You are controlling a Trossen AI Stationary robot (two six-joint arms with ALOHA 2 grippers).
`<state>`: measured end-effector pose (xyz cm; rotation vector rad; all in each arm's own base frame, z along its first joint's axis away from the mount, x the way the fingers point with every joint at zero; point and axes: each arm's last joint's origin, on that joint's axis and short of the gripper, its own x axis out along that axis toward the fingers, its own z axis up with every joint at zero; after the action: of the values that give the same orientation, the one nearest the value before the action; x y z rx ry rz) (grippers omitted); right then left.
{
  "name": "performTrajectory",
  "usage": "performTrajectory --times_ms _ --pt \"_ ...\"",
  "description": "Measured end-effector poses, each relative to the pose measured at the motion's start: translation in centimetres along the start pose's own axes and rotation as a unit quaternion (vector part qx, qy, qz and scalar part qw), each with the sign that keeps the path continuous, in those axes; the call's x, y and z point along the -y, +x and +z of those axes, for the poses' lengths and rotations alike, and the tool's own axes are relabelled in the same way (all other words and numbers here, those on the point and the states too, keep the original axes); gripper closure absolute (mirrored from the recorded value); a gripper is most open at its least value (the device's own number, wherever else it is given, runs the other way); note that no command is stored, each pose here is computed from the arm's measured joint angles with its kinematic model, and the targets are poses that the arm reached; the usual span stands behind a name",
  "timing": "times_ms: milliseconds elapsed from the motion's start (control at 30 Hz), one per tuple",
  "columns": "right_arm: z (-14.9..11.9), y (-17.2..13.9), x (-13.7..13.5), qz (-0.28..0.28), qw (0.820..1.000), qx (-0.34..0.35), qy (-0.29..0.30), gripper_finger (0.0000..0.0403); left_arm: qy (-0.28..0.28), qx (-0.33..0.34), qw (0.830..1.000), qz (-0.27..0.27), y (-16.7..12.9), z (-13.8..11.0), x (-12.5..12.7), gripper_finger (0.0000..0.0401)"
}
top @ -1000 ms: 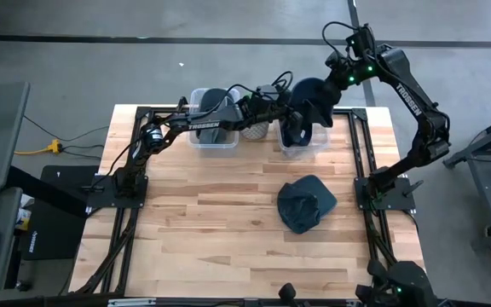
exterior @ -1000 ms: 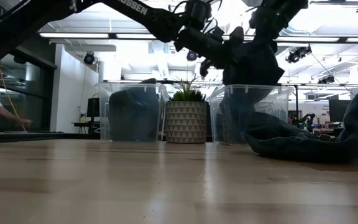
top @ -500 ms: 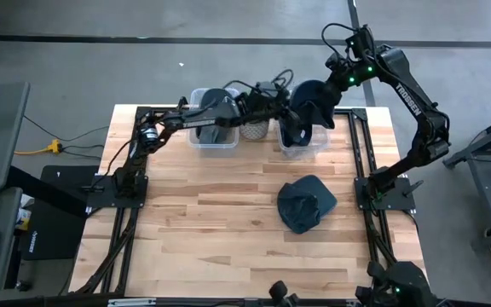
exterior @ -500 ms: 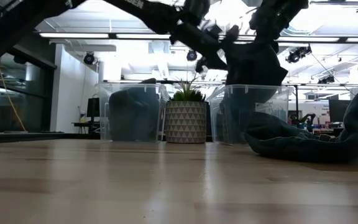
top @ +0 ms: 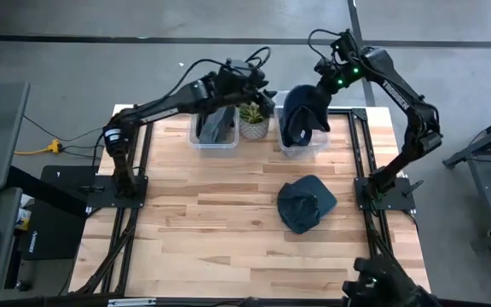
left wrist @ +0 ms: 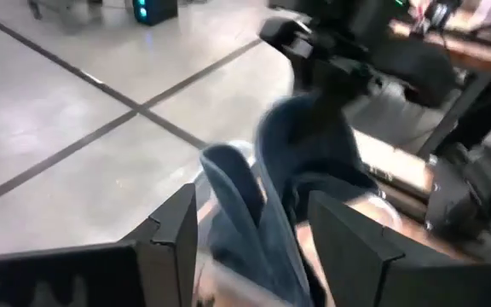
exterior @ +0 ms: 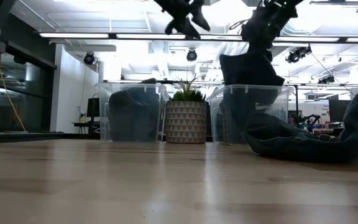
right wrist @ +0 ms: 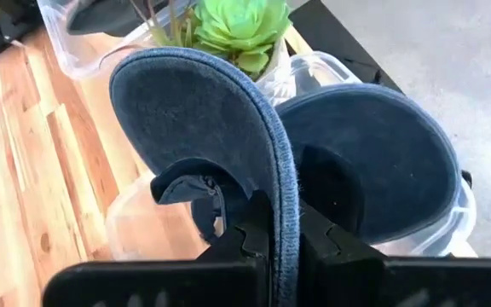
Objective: Pick & Place hat
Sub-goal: Put the left blue cap into the right transparent bin
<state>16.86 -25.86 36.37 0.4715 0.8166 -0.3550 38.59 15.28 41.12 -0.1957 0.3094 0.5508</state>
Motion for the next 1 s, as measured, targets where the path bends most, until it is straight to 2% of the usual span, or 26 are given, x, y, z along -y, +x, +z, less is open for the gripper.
performTrajectory --times_ms 100,200,300,400,467,567,667,767,833,900,1000 --pt "0.2 1.1 0.7 0.006 1.000 -0.006 0.006 0.0397 0.014 -0.010 1.000 -0.003 -2.0 0.4 0.7 0.0246" --pt "0.3 2.8 1.7 0.015 0.999 -0.025 0.023 0.0397 0.028 0.009 1.000 -0.003 -4.7 1.5 1.1 0.0259" --pt "0.4 4.3 2.6 0.019 0.998 -0.038 0.039 0.0397 0.051 0.018 0.999 0.004 -7.3 2.4 0.7 0.0266" --pt "0.4 5.8 3.5 0.014 0.997 -0.050 0.056 0.0397 0.078 0.020 0.997 0.019 -8.1 2.7 0.5 0.0267" --pt "0.3 6.6 3.6 0.007 0.996 -0.063 0.064 0.0397 0.092 -0.016 0.995 0.031 -9.0 2.2 -0.6 0.0267" --pt "0.1 7.3 3.7 -0.009 0.994 -0.088 0.068 0.0397 0.100 -0.008 0.994 0.040 -10.1 2.8 -1.2 0.0267" --pt "-0.2 8.1 3.9 -0.028 0.990 -0.115 0.083 0.0397 0.105 -0.024 0.992 0.058 -11.7 2.9 -3.0 0.0267" --pt "-0.2 8.3 3.6 -0.031 0.988 -0.120 0.095 0.0397 0.103 0.012 0.993 0.054 -12.8 3.9 -3.5 0.0267" --pt "-0.1 8.5 3.4 -0.036 0.987 -0.120 0.101 0.0397 0.101 0.009 0.993 0.056 -13.5 4.0 -4.4 0.0267" --pt "0.0 8.7 3.1 -0.047 0.987 -0.122 0.098 0.0385 0.104 0.011 0.993 0.048 -13.8 4.2 -5.1 0.0267" --pt "0.1 8.7 3.1 -0.051 0.986 -0.123 0.099 0.0344 0.107 0.021 0.994 0.028 -14.2 4.5 -5.6 0.0268"
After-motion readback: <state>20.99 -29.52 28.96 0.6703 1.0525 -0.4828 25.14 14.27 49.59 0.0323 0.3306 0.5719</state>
